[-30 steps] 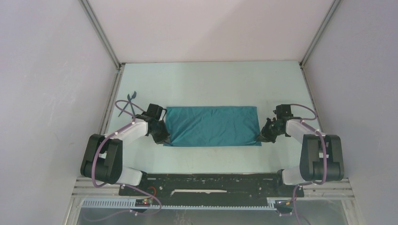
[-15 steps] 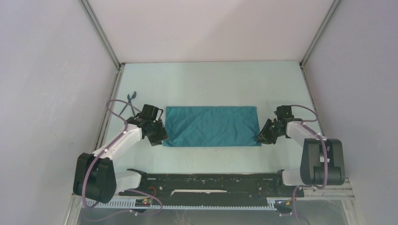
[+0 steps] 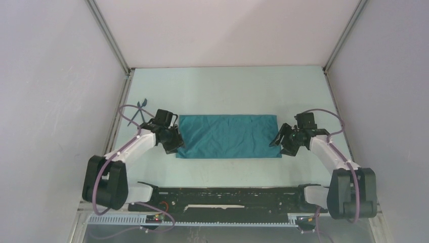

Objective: Fold the napkin into a case and place the utensils inside
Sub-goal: Fold and flatten the napkin at the center of the board, then smooth out the rectangle-folded napkin at the center of the board.

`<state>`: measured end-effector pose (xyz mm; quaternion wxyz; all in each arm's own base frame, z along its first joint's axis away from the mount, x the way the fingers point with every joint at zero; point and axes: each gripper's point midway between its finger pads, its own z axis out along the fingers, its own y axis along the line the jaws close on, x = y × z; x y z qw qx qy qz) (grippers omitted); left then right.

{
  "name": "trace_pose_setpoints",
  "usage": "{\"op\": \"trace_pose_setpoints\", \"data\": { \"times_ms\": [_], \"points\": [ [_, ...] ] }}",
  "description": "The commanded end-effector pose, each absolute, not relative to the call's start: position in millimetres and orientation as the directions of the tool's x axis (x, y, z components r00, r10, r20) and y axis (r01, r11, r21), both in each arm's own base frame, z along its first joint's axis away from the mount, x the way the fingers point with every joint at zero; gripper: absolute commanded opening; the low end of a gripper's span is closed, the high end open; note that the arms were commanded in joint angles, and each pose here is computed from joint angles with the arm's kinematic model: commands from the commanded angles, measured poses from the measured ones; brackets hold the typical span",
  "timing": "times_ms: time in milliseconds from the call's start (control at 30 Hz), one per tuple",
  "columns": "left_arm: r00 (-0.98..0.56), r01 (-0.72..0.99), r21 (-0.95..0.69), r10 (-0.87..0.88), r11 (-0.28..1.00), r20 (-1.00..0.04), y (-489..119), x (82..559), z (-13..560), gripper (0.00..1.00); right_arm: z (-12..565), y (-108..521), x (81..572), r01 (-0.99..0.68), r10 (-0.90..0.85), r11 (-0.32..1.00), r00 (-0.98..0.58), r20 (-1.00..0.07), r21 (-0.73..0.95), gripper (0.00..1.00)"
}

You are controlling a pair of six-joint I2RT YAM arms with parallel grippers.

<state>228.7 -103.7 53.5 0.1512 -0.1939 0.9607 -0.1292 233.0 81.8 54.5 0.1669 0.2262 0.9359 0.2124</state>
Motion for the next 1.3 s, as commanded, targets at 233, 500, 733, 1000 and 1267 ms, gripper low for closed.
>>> {"op": "trace_pose_setpoints", "data": {
  "times_ms": [233,500,733,1000,1267],
  "points": [
    [-0.889,-0.328,-0.328,-0.407,0.886,-0.208,-110,223,14,0.53,22,74,244,0.388,0.491,0.822,-0.854,-0.172,0.417,0.68],
    [-0.853,-0.265,-0.416,-0.413,0.870,-0.321,-117,242,73,0.63,62,91,261,0.271,0.425,0.842,-0.865,-0.265,0.466,0.76],
    [-0.773,-0.223,-0.636,-0.532,0.738,-0.346,-141,308,127,0.76,116,124,338,0.061,0.425,0.720,-0.827,-0.369,0.692,0.99],
    [-0.657,-0.246,-0.782,-0.691,0.573,-0.301,-154,411,111,0.78,118,137,421,-0.023,0.499,0.511,-0.806,-0.318,0.859,1.00],
    [-0.562,-0.382,-0.791,-0.800,0.477,-0.211,-129,441,69,0.80,63,109,444,0.108,0.562,0.481,-0.800,-0.211,0.870,1.00]
  ]
}}
